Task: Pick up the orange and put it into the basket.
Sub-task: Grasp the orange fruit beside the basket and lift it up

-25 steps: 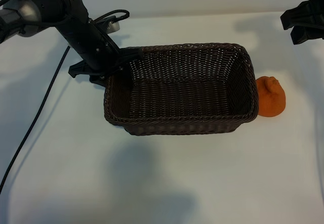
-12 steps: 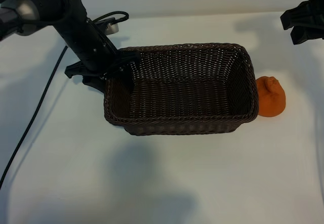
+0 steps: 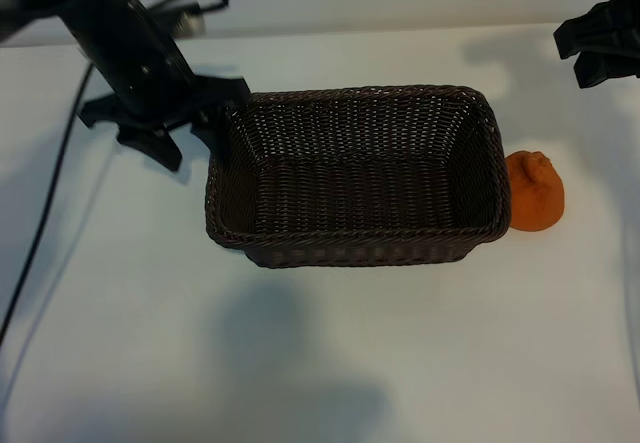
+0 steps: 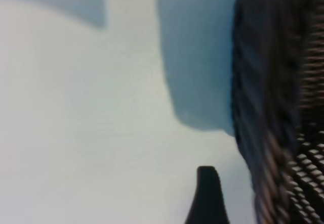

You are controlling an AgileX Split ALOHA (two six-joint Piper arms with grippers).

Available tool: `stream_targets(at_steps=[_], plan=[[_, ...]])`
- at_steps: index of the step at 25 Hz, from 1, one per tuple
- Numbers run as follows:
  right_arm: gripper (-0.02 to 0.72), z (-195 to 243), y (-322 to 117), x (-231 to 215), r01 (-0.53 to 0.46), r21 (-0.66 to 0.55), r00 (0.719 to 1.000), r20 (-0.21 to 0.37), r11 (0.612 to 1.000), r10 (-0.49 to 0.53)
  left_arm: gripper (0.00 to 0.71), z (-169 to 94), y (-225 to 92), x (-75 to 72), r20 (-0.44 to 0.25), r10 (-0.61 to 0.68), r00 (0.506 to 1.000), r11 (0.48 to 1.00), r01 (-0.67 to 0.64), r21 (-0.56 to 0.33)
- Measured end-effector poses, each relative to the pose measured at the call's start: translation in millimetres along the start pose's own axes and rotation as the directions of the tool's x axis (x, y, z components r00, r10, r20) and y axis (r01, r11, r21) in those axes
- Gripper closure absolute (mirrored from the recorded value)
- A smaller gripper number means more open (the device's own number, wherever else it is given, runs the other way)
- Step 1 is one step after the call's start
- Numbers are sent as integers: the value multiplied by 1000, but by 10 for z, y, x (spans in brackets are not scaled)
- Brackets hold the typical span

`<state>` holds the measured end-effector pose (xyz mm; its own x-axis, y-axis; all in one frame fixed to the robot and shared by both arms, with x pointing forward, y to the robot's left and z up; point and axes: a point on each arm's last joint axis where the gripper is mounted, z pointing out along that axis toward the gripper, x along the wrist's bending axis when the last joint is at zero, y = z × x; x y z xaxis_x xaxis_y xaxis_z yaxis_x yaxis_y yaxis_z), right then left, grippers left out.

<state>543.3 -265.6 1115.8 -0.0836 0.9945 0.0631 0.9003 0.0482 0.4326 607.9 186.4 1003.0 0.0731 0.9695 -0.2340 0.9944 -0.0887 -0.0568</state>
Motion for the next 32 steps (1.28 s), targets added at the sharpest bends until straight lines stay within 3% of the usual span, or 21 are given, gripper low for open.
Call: stream_targets(at_steps=[8,22,32], plan=[[214,0,0,4,-2,0,1000,-4,1000,2,133,-641,-275,-88,1,45,999,984,-44,-172],[214,0,0,5,-3,0,1000,-6,1000,3,134,-734,-328,-104,5,52,999,979,-50,-197],[214,0,0,6,-3,0,1000,-6,1000,3,134,-1006,-545,-181,55,96,994,960,-78,-268]])
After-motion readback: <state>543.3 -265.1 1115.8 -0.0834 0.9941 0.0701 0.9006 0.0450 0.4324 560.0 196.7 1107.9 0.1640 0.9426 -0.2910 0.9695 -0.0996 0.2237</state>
